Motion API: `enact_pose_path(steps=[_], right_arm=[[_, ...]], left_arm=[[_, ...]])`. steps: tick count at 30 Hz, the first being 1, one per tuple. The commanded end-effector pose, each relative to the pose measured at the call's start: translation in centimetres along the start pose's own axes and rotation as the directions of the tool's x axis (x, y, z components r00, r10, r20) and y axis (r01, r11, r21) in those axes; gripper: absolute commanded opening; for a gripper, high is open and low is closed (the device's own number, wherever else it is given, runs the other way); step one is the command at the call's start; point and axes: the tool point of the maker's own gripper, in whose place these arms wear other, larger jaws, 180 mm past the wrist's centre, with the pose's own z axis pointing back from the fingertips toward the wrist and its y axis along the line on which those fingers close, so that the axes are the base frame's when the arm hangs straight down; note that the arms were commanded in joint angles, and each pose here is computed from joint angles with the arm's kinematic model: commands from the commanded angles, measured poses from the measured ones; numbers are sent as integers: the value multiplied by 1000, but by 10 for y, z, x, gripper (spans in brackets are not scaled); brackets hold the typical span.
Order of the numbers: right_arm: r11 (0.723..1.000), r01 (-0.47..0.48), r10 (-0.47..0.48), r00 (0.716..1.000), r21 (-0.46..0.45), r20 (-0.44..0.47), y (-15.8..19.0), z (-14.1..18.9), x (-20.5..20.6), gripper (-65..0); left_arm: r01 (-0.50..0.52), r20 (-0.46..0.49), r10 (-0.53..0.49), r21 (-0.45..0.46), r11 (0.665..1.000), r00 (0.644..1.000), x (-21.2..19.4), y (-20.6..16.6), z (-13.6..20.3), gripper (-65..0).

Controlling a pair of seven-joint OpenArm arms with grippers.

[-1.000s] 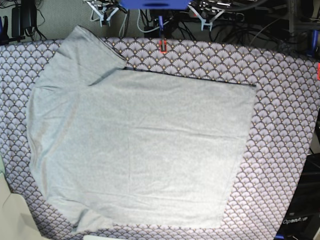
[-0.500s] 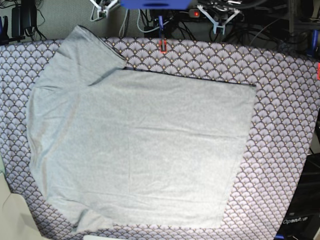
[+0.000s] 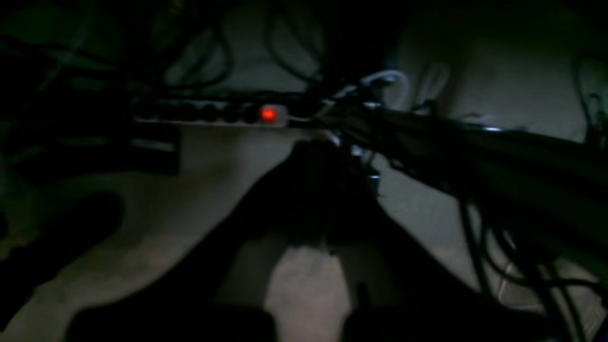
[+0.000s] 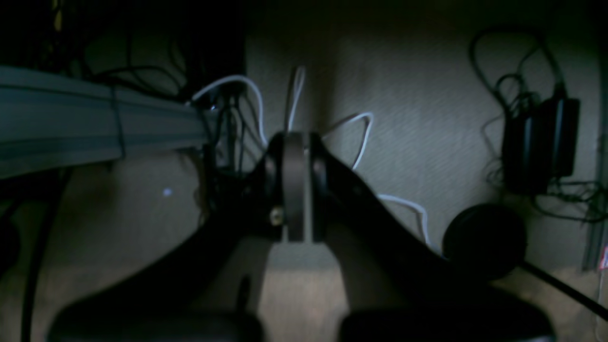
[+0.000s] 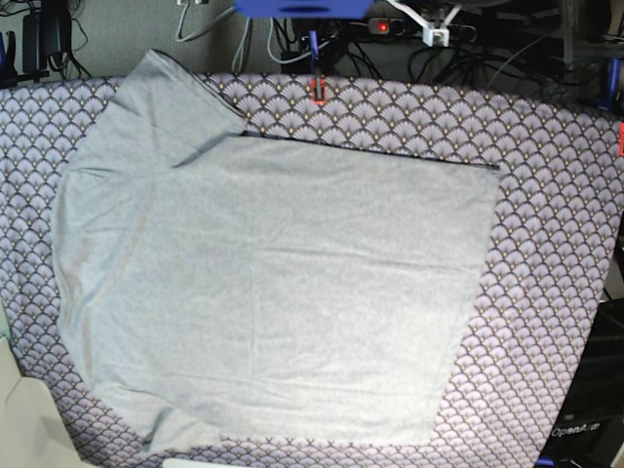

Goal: Fold the T-shirt properly
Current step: 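Move both grippers from rest toward the shirt's shoulder corners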

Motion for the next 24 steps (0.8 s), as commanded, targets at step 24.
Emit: enact_pose_path(steps=[24], right_arm=[[997, -66, 74, 962, -37, 261, -36, 67, 5, -650]], left_arm=[[-375, 216, 389, -108, 921, 895, 2, 29, 44, -650]])
